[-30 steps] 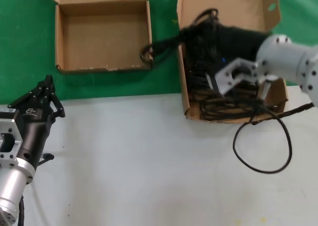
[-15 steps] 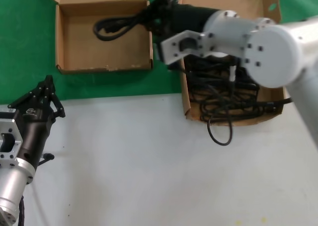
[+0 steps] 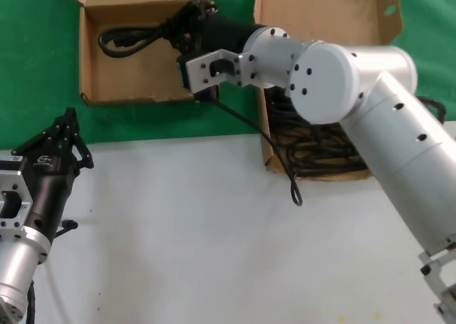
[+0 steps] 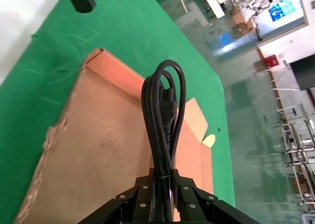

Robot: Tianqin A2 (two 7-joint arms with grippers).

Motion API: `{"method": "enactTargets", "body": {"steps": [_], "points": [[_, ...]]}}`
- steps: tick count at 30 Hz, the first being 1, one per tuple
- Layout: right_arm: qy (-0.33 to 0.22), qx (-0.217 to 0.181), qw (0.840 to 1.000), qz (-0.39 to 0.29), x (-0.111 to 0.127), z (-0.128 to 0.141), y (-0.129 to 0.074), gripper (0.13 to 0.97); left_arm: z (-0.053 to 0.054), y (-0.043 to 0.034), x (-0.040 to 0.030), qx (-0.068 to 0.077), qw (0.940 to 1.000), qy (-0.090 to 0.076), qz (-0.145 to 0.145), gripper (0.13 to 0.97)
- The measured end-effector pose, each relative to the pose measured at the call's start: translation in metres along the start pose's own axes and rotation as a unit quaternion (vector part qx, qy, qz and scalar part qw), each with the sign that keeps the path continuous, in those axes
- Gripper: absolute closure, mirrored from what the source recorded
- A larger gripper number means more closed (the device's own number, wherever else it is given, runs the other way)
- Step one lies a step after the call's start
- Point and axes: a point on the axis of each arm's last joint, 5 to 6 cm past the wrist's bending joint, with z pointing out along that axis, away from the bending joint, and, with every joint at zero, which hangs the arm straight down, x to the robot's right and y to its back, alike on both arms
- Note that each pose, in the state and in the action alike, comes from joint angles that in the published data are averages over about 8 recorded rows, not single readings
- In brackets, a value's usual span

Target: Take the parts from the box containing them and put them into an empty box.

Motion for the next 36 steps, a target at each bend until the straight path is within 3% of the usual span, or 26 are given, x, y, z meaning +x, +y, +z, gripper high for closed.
{"method": "enactTargets", "body": {"steps": [9, 16, 23, 32, 36], "points": [[0.019, -0.005, 1.000, 0.008, -0.007, 0.011, -0.001, 0.855, 0.000, 0.0000, 0.0000, 0.000, 1.0000, 0.000, 0.000, 0.952], [0.035, -0.011, 0.999, 0.026, -0.006, 0.002, 0.007, 0.794, 0.000, 0.0000, 0.0000, 0.000, 1.0000, 0.000, 0.000, 0.952], [0.081, -0.023, 0.991, 0.107, -0.007, -0.038, 0.019, 0.675, 0.000, 0.0000, 0.0000, 0.000, 1.0000, 0.000, 0.000, 0.952], [0.163, -0.048, 0.960, 0.221, -0.032, -0.113, 0.034, 0.477, 0.000, 0.0000, 0.0000, 0.000, 1.0000, 0.000, 0.000, 0.952], [0.185, -0.053, 0.950, 0.247, -0.044, -0.134, 0.038, 0.477, 0.000, 0.0000, 0.0000, 0.000, 1.0000, 0.000, 0.000, 0.952]]}}
